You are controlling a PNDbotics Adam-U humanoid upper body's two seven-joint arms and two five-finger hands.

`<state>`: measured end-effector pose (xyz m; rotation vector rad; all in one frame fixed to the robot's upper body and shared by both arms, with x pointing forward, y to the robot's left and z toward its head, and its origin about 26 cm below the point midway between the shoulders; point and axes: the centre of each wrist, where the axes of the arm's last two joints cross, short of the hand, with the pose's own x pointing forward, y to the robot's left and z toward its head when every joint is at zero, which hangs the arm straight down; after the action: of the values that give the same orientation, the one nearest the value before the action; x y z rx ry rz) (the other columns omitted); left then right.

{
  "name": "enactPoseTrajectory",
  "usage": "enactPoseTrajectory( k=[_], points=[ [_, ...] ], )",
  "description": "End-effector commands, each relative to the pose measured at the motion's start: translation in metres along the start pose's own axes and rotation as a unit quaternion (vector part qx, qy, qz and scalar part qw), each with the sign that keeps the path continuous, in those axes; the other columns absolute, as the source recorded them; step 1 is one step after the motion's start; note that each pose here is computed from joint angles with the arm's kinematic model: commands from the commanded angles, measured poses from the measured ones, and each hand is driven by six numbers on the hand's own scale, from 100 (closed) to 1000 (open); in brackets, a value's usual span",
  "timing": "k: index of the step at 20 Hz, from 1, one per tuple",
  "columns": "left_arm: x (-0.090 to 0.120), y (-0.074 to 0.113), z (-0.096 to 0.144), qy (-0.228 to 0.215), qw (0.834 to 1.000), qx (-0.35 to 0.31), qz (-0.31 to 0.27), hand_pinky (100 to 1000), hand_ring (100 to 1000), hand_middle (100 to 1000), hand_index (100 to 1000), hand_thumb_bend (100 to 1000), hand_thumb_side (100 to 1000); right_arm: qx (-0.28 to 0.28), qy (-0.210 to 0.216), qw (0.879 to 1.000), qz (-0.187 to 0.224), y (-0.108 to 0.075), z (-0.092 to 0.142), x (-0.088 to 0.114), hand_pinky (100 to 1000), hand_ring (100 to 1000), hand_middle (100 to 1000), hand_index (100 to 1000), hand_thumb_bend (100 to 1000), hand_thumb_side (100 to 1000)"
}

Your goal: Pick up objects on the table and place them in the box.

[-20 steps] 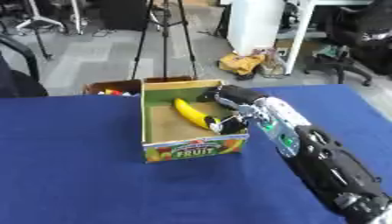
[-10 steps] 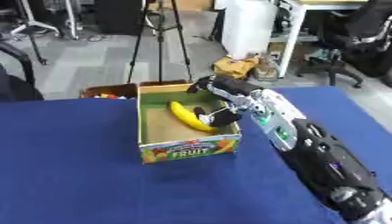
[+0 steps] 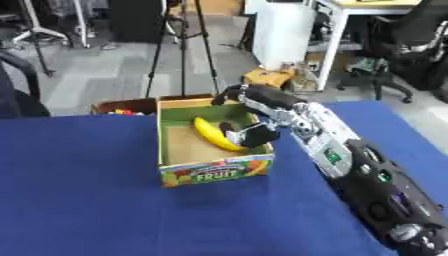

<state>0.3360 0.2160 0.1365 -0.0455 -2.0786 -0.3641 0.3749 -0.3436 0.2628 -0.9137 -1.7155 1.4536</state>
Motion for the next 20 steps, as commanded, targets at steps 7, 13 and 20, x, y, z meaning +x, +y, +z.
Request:
enactPoseTrajectory(
  k=[7,13,20],
  points=[
    [-0.001,0.021,0.007,-0.001,0.998,0.056,-0.023,458,534,779,661,696,806,-0.05,-0.076,0.996,0.009,-0.013,0.012,0.042,616,932,791,881,100,378],
    [-0.002,0.025,0.01,0.002,0.997,0.074,-0.027,460,534,780,661,696,805,-0.05,-0.104,0.993,-0.007,-0.008,0.017,0.063,610,934,790,877,100,414],
    [-0.006,0.027,0.013,0.009,0.996,0.083,-0.028,460,534,780,658,695,804,-0.055,-0.126,0.99,-0.032,0.001,0.024,0.08,592,939,786,866,100,432]
  ],
)
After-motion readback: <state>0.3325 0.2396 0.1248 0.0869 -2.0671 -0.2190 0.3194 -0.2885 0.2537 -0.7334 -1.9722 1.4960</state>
